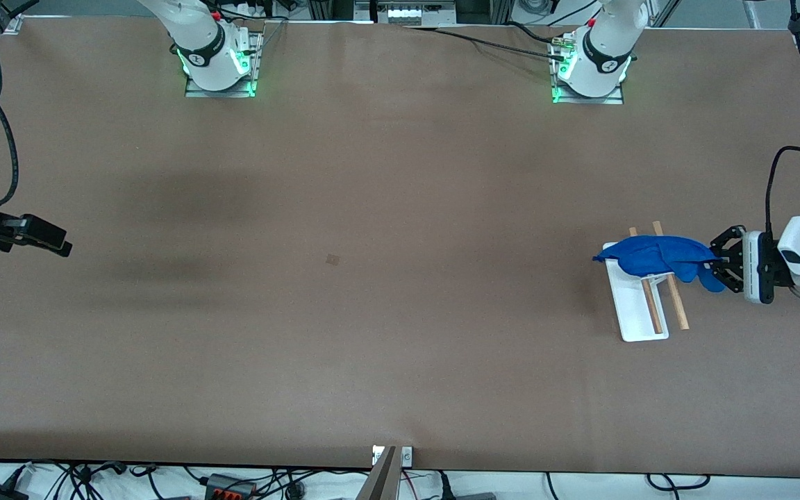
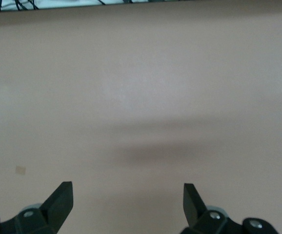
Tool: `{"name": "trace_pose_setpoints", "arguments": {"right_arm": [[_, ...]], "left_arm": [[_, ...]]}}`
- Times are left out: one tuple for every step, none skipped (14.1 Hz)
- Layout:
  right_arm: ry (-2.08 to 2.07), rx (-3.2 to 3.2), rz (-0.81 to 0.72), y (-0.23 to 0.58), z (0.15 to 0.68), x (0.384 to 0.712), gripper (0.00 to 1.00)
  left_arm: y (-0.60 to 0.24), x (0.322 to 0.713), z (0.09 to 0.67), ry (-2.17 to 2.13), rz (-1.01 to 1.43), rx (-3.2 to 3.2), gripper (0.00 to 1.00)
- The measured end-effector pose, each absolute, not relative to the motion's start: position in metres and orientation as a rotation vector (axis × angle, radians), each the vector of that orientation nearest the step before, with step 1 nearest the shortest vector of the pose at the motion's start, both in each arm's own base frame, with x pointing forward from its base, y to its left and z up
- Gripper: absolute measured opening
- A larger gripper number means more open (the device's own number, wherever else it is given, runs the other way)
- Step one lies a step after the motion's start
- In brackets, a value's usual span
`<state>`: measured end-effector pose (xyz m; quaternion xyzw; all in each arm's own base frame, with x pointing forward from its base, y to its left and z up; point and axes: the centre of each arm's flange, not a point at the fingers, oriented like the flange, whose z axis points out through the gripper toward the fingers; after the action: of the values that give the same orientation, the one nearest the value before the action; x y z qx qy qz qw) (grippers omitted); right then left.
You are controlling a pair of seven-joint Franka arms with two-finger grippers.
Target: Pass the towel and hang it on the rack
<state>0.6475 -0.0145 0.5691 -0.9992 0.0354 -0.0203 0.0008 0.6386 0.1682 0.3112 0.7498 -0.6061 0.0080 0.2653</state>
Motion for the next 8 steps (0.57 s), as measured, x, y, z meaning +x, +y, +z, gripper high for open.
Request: {"name": "trace_pose_setpoints", "arguments": {"right_arm": [[0.107,-3.150,-0.036,-0.015,0.570,0.643,1.00],[0.103,-3.161,-0.021,-0.015,0.571,0.640,1.00],[0.102,-3.166,-0.012,-0.015,0.571,0.635,1.00],[0.103,-3.167,-0.002,-0.016,0.570,0.629,1.00],[0.103,-3.167,-0.002,-0.016,0.567,0.622,1.00],[0.103,-3.165,-0.019,-0.017,0.564,0.614,1.00],[0.103,-3.164,-0.038,-0.017,0.559,0.605,1.00],[0.102,-3.164,-0.052,-0.017,0.555,0.596,1.00]], "left_arm": [[0.170,0.638,0.311,-1.636,0.023,2.026,0.07],[0.172,0.637,0.310,-1.634,0.024,2.025,0.07],[0.174,0.637,0.309,-1.630,0.024,2.026,0.08],[0.176,0.636,0.306,-1.625,0.023,2.026,0.13],[0.178,0.635,0.303,-1.619,0.020,2.025,0.23],[0.180,0.635,0.298,-1.611,0.016,2.022,0.31],[0.182,0.633,0.292,-1.602,0.012,2.020,0.40],[0.185,0.632,0.287,-1.594,0.009,2.019,0.51]]}}
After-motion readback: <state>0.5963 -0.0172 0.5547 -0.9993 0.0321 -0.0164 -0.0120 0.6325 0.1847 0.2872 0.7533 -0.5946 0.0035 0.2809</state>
